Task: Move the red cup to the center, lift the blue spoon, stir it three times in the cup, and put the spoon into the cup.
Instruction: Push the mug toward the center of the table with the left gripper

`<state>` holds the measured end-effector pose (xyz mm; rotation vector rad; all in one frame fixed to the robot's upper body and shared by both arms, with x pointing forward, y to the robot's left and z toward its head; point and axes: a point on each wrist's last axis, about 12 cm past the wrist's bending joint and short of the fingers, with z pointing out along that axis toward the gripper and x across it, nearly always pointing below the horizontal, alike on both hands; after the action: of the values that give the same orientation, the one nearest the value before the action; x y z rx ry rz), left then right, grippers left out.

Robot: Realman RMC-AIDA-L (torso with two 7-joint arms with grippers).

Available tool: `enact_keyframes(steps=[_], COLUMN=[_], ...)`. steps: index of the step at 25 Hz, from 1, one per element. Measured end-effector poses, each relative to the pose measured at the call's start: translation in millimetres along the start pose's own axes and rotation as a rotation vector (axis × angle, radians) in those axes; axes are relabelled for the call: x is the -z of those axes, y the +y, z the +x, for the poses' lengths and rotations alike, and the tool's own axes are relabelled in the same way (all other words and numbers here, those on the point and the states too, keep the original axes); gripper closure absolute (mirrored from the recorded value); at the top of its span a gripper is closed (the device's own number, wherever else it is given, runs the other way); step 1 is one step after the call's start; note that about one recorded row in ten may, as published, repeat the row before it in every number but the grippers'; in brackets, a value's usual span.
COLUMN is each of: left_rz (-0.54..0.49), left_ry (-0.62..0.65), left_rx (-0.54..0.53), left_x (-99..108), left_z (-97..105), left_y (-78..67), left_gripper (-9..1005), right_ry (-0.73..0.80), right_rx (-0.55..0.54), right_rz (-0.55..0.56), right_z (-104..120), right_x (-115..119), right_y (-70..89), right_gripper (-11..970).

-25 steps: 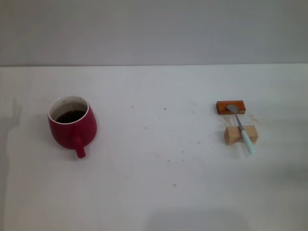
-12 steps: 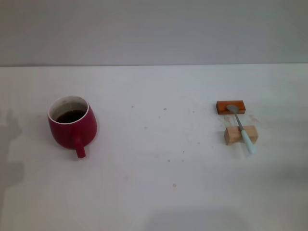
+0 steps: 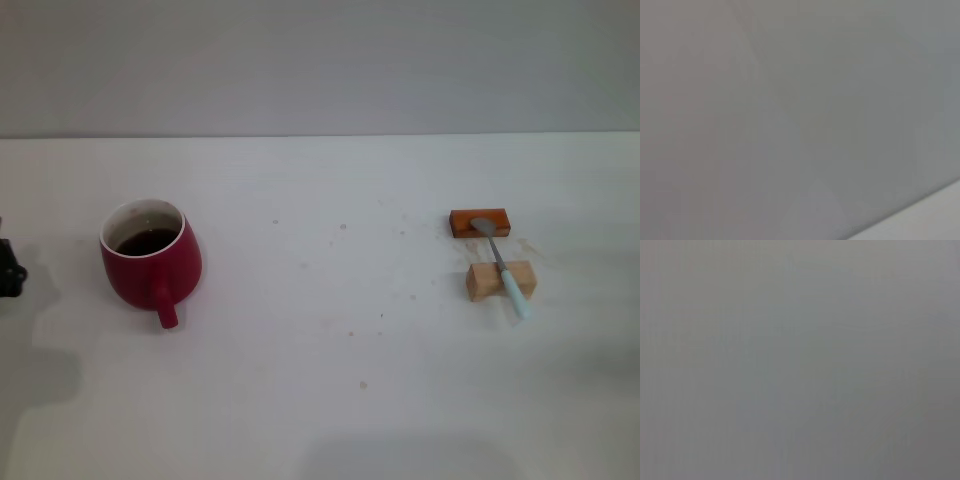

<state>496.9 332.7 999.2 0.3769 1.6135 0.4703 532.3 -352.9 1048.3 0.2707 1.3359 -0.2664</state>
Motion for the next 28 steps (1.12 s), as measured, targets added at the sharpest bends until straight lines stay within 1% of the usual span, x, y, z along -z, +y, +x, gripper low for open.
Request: enact_keyframes(steps=[1,4,5,7,10,12,13,21,22,26,28], left_rz=[0.016,0.039,0.072,0.080,0.146,0.156,0.179,0.215,0.239,0.254,0.293], left_ry=[0.003,-0.006,-0.023,-0.027,-0.047,-0.051,-0.061,-0.076,-0.090,-0.099,-0.125], left_rx=[-0.007,-0.023,-0.066,-0.076,-0.135,-0.142,-0.156,-0.174,-0.179,-0.181,-0.184], left_x=[-1.3,-4.1,-9.8,-11.7,-21.5,-22.6,-24.9,-26.6,-25.8,-25.2,-23.6], left_z=[-0.4,-3.0,-8.6,-10.5,-19.5,-20.7,-23.7,-27.2,-29.5,-31.1,-35.7], left_y=[-2.1,-5.5,-11.7,-13.6,-25.5,-27.3,-31.2,-37.6,-42.5,-45.6,-54.1], left_gripper=[954,950,949,946,943,940,939,928,927,922,919], right_ry=[0.000,0.001,0.001,0.001,0.001,0.001,0.002,0.003,0.003,0.001,0.001], right_rx=[0.000,0.001,0.002,0.003,0.004,0.004,0.004,0.005,0.005,0.003,0.002], right_rz=[0.001,0.003,0.004,0.005,0.006,0.006,0.007,0.008,0.008,0.006,0.005], right_z=[0.1,0.3,0.5,0.6,0.7,0.8,0.9,1.3,1.3,0.9,0.7], right_x=[0.2,1.1,1.8,2.0,2.6,2.8,2.9,3.8,3.8,2.9,2.8], right_y=[-0.2,-1.3,-2.0,-2.4,-3.2,-3.3,-3.3,-3.7,-3.6,-2.5,-2.3], right_gripper=[260,260,260,260,261,261,261,260,260,260,260])
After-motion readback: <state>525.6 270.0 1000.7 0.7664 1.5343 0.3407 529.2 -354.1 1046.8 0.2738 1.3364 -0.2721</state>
